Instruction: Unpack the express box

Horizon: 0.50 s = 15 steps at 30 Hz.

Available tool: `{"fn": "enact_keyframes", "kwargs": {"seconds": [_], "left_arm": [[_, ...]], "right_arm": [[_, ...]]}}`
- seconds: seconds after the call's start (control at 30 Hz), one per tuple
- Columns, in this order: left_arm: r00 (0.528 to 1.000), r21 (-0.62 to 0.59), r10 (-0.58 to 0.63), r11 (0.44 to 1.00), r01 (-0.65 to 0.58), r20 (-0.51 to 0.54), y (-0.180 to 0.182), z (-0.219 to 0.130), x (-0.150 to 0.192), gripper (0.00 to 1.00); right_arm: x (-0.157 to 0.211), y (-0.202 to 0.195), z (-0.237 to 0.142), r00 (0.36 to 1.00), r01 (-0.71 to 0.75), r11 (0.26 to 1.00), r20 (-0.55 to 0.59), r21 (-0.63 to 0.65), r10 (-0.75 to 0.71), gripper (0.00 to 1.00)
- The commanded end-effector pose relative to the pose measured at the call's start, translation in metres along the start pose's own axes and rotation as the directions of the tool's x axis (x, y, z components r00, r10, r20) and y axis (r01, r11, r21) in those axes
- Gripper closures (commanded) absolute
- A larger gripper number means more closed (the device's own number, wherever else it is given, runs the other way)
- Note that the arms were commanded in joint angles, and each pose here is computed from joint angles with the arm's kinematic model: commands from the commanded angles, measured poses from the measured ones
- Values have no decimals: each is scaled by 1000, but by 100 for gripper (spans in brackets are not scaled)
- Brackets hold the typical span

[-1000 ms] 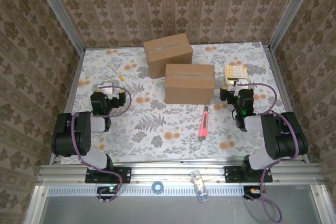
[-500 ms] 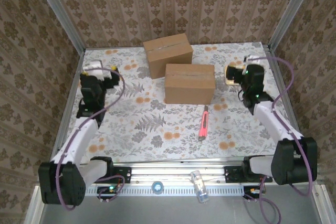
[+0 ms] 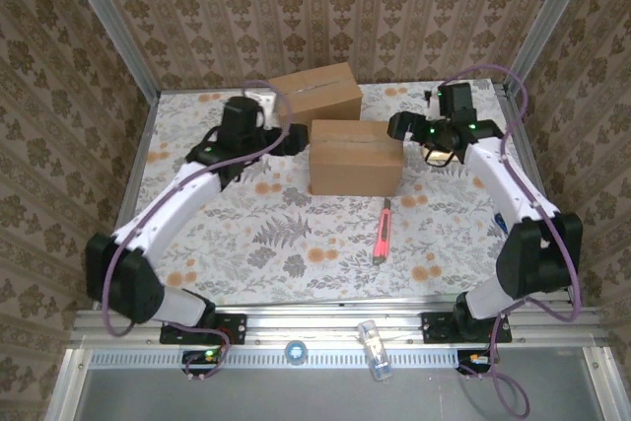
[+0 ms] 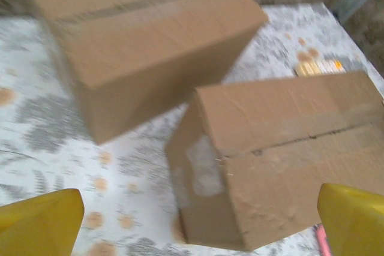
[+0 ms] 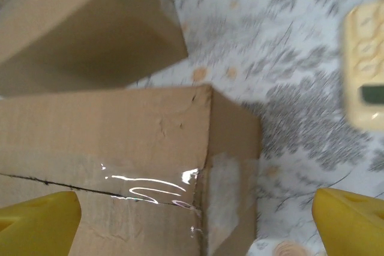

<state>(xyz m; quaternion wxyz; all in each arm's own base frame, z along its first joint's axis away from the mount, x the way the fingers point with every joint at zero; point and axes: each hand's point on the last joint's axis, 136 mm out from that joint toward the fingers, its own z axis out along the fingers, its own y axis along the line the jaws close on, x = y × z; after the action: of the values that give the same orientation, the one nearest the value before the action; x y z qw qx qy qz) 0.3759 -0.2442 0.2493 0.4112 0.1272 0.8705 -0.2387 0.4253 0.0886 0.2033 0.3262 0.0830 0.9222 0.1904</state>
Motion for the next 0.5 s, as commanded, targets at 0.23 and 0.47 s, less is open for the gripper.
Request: {"fn": "enact_keyframes", "kwargs": {"seconds": [0.23, 0.47], "left_arm": [[991, 144, -46, 987, 65, -129, -40, 51, 8, 0], [983, 202, -71, 974, 106, -172, -48, 64, 26, 0]], "right_arm": [[4, 19, 32, 990, -123, 987, -87, -104, 114, 0], [5, 38, 42, 989, -118, 976, -108, -184, 99, 2]]}}
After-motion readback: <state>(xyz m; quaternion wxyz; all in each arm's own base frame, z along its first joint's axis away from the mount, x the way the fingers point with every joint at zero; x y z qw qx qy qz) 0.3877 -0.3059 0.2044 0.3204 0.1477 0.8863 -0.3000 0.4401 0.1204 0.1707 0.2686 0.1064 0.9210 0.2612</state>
